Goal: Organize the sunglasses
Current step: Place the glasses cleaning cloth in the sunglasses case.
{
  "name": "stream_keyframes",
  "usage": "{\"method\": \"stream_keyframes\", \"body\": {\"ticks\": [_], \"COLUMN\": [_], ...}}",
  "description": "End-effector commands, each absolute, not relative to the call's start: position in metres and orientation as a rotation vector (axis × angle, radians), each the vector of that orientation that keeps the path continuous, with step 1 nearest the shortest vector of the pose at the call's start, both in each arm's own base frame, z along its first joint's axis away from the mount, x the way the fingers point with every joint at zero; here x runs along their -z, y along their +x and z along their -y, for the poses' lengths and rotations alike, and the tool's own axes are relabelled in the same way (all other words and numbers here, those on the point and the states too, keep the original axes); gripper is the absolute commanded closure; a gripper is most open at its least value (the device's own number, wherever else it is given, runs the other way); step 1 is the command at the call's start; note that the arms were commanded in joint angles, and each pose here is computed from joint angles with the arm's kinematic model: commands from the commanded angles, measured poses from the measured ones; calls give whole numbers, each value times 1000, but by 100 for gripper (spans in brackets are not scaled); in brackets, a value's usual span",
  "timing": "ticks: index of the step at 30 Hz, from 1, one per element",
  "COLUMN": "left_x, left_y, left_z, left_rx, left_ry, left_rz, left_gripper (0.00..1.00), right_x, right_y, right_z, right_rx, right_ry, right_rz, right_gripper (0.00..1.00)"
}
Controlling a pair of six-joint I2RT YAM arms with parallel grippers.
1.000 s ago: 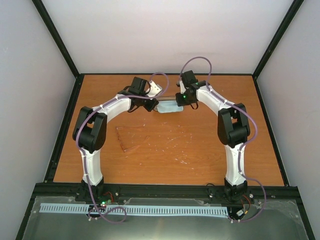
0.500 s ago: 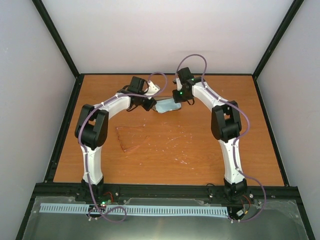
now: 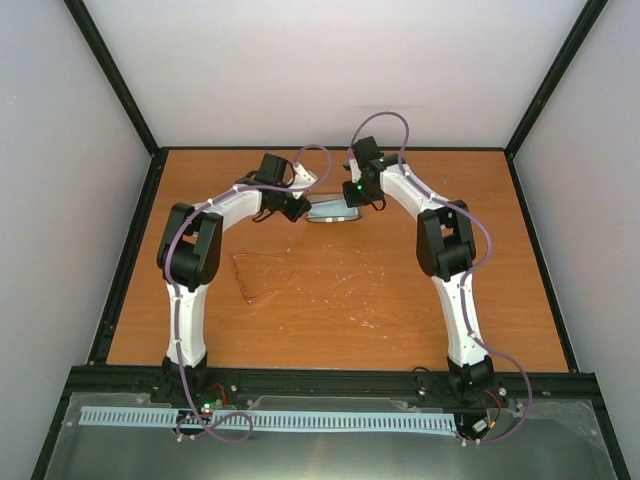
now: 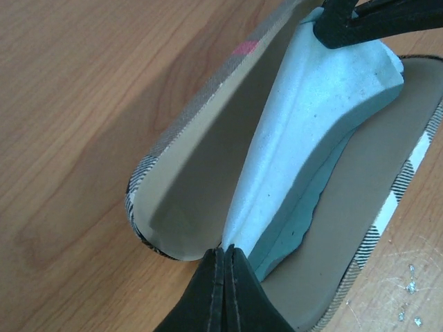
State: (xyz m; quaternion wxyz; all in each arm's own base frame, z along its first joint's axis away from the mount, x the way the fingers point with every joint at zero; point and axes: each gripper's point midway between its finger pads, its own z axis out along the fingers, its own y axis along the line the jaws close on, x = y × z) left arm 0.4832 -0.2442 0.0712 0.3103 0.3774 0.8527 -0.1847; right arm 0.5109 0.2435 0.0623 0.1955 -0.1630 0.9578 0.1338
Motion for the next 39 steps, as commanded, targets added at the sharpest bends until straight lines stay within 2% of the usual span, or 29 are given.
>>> {"method": "stream_keyframes", "body": {"ticks": [1,19,39], "left_x": [-79,-68,-73], "left_y": [493,509,516], "left_z": [246,248,236], "left_rx": [501,471,402], "left_ry": [1003,1026,984], "left_rz": [-2222,-2207,-2211], "left_gripper": [100,100,100], "right_x": [-57,-59,-62], "right_y": [517,539,547], "right_z": [-246,-243,-254], "right_rx": [-380,-318,-386], "right_ry": [-436,-392,-390], "right_rz": [-2683,-2626,-2583], "right_gripper": [97,97,97]}}
